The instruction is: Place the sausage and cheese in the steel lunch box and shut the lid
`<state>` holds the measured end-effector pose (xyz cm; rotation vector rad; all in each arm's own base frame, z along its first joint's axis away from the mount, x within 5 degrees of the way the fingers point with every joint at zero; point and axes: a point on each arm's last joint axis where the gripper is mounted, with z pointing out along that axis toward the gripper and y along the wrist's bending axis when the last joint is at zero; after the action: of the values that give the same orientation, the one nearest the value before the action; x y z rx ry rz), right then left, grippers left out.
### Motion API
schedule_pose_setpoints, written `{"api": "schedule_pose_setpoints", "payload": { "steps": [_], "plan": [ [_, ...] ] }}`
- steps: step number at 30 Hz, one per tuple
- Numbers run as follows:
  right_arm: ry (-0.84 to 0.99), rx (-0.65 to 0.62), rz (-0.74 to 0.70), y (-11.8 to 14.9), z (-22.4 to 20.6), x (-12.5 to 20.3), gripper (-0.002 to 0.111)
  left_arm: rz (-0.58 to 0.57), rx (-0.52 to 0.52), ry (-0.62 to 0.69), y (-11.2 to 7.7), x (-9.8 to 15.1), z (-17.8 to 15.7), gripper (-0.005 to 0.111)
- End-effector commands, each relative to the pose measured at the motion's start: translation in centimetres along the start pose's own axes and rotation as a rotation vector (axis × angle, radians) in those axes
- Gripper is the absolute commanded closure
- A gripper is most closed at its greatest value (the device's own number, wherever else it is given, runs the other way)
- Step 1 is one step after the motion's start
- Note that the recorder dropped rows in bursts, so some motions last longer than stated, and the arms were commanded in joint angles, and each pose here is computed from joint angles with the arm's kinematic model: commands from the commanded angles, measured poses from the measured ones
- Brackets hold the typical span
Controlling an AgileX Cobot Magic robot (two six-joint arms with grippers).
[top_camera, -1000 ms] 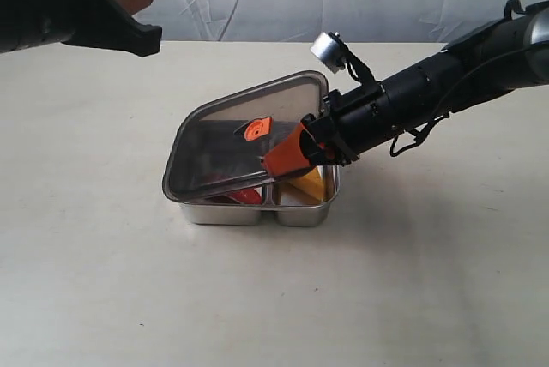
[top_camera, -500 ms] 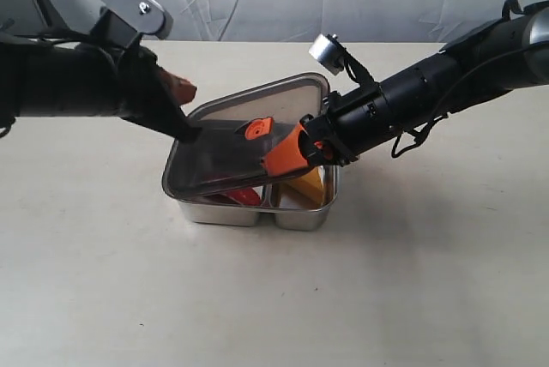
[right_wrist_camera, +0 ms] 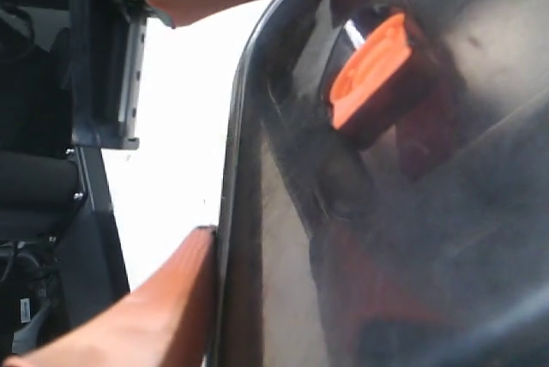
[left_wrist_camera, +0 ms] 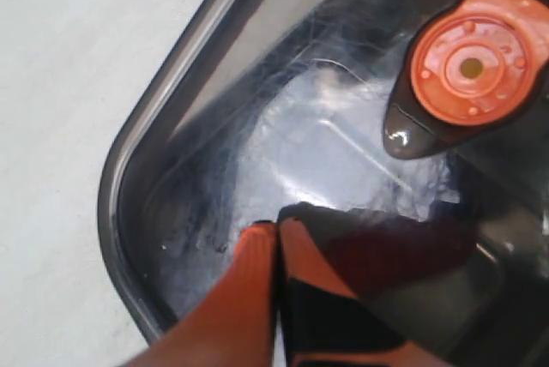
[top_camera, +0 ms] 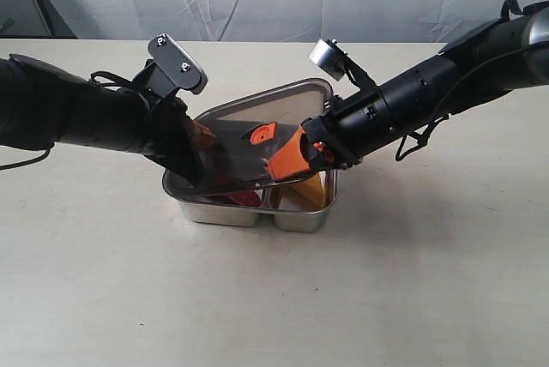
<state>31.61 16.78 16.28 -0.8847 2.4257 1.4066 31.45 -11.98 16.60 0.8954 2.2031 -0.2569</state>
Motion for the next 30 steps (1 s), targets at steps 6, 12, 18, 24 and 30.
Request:
{"api": "schedule_pose_setpoints", "payload": {
  "steps": [6, 12, 18, 24, 30],
  "plan": [
    [0.092, 0.102, 0.018, -0.97, -0.19, 0.78, 0.109, 0.022, 0.049, 0.071, -0.77, 1.65, 1.73, 0.107],
    [0.116, 0.132, 0.039, -1.23, -0.25, 1.01, 0.109, 0.020, 0.052, 0.079, -0.79, 1.82, 1.92, 0.107],
    [0.137, 0.146, 0.048, -1.34, -0.29, 1.20, 0.109, 0.022, 0.045, 0.081, -0.72, 1.84, 1.93, 0.107],
    [0.153, 0.156, 0.052, -1.36, -0.36, 1.34, 0.109, 0.039, 0.047, 0.085, -0.73, 1.88, 1.92, 0.107],
    [0.166, 0.171, 0.035, -1.09, -0.67, 1.34, 0.109, 0.039, 0.039, 0.087, -0.66, 1.90, 1.92, 0.107]
  ]
}}
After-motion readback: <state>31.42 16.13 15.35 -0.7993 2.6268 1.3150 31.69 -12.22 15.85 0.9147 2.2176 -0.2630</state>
